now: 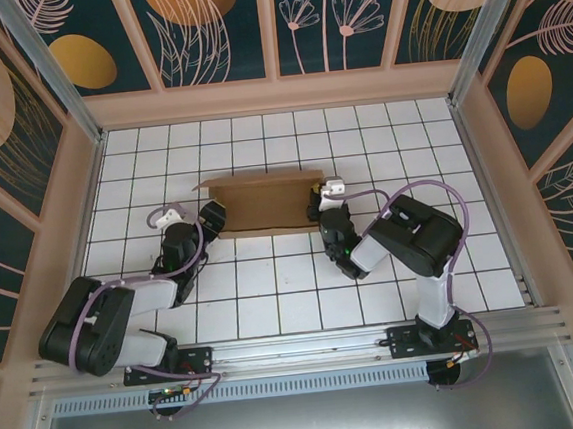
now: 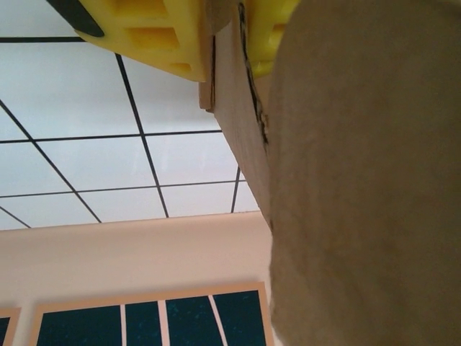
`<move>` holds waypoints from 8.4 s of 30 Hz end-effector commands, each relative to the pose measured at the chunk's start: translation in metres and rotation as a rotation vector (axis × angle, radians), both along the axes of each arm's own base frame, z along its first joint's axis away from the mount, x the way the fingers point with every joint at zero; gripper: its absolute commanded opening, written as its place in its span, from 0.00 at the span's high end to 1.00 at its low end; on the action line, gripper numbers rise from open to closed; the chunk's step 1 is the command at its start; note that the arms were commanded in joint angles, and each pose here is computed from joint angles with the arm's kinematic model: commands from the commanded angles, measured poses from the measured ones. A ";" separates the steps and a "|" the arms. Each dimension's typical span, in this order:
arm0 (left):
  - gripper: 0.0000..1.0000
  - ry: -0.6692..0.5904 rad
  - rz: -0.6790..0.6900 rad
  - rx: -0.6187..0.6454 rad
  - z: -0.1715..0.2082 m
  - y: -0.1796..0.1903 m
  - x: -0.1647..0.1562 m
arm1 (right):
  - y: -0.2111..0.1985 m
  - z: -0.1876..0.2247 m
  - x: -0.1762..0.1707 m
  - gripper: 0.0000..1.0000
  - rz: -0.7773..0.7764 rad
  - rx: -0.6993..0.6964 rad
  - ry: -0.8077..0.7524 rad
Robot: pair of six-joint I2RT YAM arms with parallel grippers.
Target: Fold the paper box
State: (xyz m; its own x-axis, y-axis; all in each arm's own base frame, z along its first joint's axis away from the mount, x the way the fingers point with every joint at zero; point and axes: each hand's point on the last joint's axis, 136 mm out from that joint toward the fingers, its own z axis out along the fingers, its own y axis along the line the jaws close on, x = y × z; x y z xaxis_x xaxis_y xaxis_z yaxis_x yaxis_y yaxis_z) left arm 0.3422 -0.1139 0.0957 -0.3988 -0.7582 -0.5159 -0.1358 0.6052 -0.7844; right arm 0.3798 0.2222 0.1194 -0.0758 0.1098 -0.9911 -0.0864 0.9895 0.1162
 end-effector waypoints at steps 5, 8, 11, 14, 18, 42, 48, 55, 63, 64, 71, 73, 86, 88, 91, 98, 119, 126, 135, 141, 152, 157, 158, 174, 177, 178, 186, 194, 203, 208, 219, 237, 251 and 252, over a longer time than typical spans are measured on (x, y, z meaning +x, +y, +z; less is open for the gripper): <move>0.18 0.184 0.054 0.062 -0.020 0.022 -0.036 | -0.002 0.016 -0.002 0.79 0.044 0.017 -0.037; 0.20 0.178 0.147 0.101 -0.004 0.044 -0.046 | 0.003 0.012 -0.008 0.79 0.095 0.021 -0.032; 0.22 0.157 0.261 0.173 0.022 0.072 -0.058 | 0.005 0.009 -0.011 0.79 0.114 0.028 -0.026; 0.24 0.105 0.368 0.190 0.051 0.096 -0.070 | 0.006 0.007 -0.013 0.79 0.125 0.033 -0.022; 0.26 0.035 0.405 0.222 0.097 0.104 -0.067 | 0.006 0.004 -0.015 0.80 0.137 0.024 -0.016; 0.79 -0.090 -0.471 0.377 0.164 -0.105 0.042 | -0.005 0.044 -0.060 0.41 0.296 0.077 -0.081; 0.77 -0.020 -0.468 0.380 0.131 -0.102 0.040 | -0.023 0.043 -0.081 0.41 0.291 0.128 -0.021; 0.76 0.036 -0.484 0.342 0.111 -0.103 0.032 | -0.048 0.072 -0.107 0.43 0.296 0.182 -0.039; 0.76 0.135 -0.475 0.276 0.065 -0.097 0.011 | -0.072 0.106 -0.103 0.49 0.218 0.201 0.117; 0.76 0.157 -0.478 0.271 0.056 -0.097 0.009 | -0.071 0.107 -0.101 0.49 0.207 0.189 0.153; 0.75 0.257 -0.539 0.237 0.015 -0.104 -0.003 | -0.064 0.077 -0.070 0.36 0.026 0.017 0.555; 0.72 0.281 -0.565 0.239 0.010 -0.109 -0.003 | -0.059 0.071 -0.061 0.30 -0.009 -0.009 0.620; 0.64 0.262 -0.402 0.277 0.046 -0.051 0.024 | -0.031 0.059 -0.047 0.21 0.378 0.261 0.638; 0.62 0.245 -0.332 0.337 0.054 -0.031 0.029 | -0.028 0.046 -0.044 0.11 0.391 0.274 0.677; 0.47 0.260 -0.250 0.396 0.049 -0.007 0.033 | -0.024 0.039 -0.041 0.04 0.420 0.333 0.689; 0.38 0.370 -0.237 0.383 0.006 0.005 0.040 | -0.033 0.006 -0.029 0.01 0.402 0.443 0.753; 0.52 0.526 -0.280 0.284 -0.062 0.005 0.047 | -0.014 -0.087 -0.014 0.40 0.428 0.432 0.998; 0.59 0.574 -0.283 0.279 -0.080 0.009 0.046 | -0.017 -0.103 -0.015 0.58 0.398 0.416 1.046; 0.41 0.372 -0.223 0.335 -0.015 0.017 0.069 | -0.019 -0.043 -0.003 0.33 0.478 0.415 0.913; 0.40 0.230 -0.282 0.312 0.019 0.001 0.090 | -0.016 -0.020 0.007 0.15 0.551 0.479 0.859; 0.51 0.271 -0.449 0.208 -0.027 -0.031 0.100 | -0.018 -0.043 0.024 0.09 0.553 0.586 0.902; 0.61 0.307 -0.465 0.171 -0.043 -0.028 0.099 | -0.013 -0.057 0.026 0.09 0.560 0.585 0.933; 0.61 0.315 -0.461 0.161 -0.047 -0.025 0.099 | -0.013 -0.059 0.026 0.09 0.555 0.583 0.932; 0.75 0.464 -0.492 -0.044 -0.103 -0.010 0.086 | -0.004 -0.061 0.037 0.15 0.589 0.777 0.975; 0.77 0.484 -0.478 -0.058 -0.109 -0.004 0.086 | -0.002 -0.065 0.040 0.10 0.586 0.735 0.997; 0.78 0.489 -0.474 -0.060 -0.111 -0.002 0.085 | -0.001 -0.066 0.041 0.10 0.583 0.723 1.003; 0.81 0.535 -0.443 -0.061 -0.124 0.010 0.081 | 0.019 -0.082 0.041 0.07 0.610 0.629 1.076; 0.83 0.552 -0.443 -0.055 -0.130 0.011 0.078 | 0.046 -0.066 0.033 0.10 0.757 0.714 1.062; 0.83 0.511 -0.453 -0.089 -0.117 0.006 0.085 | 0.060 -0.034 0.021 0.32 0.912 0.899 0.991; 0.74 0.460 -0.433 -0.089 -0.092 0.007 0.093 | 0.045 -0.028 0.017 0.43 0.871 0.910 0.944; 0.46 0.226 -0.256 -0.129 0.055 0.012 0.098 | -0.001 0.007 -0.006 0.52 0.714 1.047 0.631; 0.28 0.291 -0.438 -0.394 0.117 -0.141 0.006 | 0.005 0.101 -0.033 0.53 0.671 0.984 0.258; 0.31 0.361 -0.414 -0.284 0.088 -0.124 -0.016 | 0.004 0.112 -0.035 0.52 0.609 0.846 0.233; 0.31 0.368 -0.427 -0.288 0.087 -0.126 -0.017 | 0.004 0.112 -0.035 0.52 0.605 0.835 0.231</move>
State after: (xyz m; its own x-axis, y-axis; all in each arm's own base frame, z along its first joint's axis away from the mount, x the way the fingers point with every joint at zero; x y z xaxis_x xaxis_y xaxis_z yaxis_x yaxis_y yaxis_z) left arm 0.3373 -0.2390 0.1986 -0.7835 -0.6122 -0.1066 -0.1975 0.4079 -0.8914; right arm 0.3398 0.2300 0.2051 -0.5995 0.6164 -0.5105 -0.3643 0.3578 0.8598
